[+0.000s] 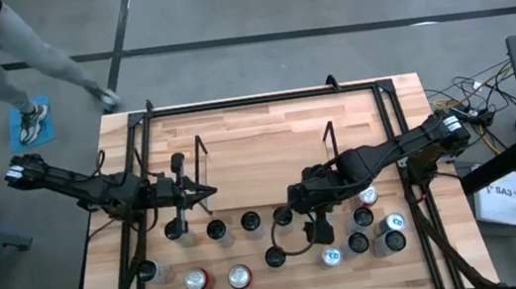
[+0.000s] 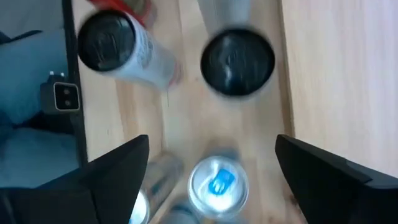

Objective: Place canned beverage on shelf
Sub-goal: Put the top left blue soda can on the shelf

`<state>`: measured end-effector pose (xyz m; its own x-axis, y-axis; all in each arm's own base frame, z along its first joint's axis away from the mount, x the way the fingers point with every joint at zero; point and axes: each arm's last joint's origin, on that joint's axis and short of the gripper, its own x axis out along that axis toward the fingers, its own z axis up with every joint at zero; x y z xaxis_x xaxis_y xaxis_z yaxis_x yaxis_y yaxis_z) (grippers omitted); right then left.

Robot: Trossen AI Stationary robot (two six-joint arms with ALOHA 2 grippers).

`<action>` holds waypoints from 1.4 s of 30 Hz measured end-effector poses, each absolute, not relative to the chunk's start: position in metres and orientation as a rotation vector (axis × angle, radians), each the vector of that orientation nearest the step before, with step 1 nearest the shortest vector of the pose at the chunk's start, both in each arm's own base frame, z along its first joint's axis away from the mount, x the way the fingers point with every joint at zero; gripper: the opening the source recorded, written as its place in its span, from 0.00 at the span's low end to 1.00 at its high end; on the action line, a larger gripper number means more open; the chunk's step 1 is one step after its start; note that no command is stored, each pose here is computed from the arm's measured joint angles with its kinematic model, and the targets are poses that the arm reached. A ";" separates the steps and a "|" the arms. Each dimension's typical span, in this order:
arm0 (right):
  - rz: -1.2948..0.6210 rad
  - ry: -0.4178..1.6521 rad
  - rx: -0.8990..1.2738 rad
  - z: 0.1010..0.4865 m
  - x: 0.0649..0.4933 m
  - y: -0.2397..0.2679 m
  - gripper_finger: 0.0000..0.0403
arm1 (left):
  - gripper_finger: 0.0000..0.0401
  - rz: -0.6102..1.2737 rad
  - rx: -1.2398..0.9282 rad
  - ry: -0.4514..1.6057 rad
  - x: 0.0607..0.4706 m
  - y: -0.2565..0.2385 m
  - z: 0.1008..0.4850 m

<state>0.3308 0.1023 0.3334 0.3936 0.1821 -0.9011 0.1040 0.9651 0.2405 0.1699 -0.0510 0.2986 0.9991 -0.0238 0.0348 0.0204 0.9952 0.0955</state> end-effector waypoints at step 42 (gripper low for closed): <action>-0.381 1.427 0.398 0.276 0.330 0.140 0.81 | 0.00 0.023 0.191 -0.049 0.170 -0.050 0.300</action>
<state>0.3305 0.1397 0.2759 0.1057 -0.0159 -0.9943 0.4812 0.8758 0.0371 0.1700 -0.0498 0.3002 0.9986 0.0180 0.0505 -0.0272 0.9816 0.1888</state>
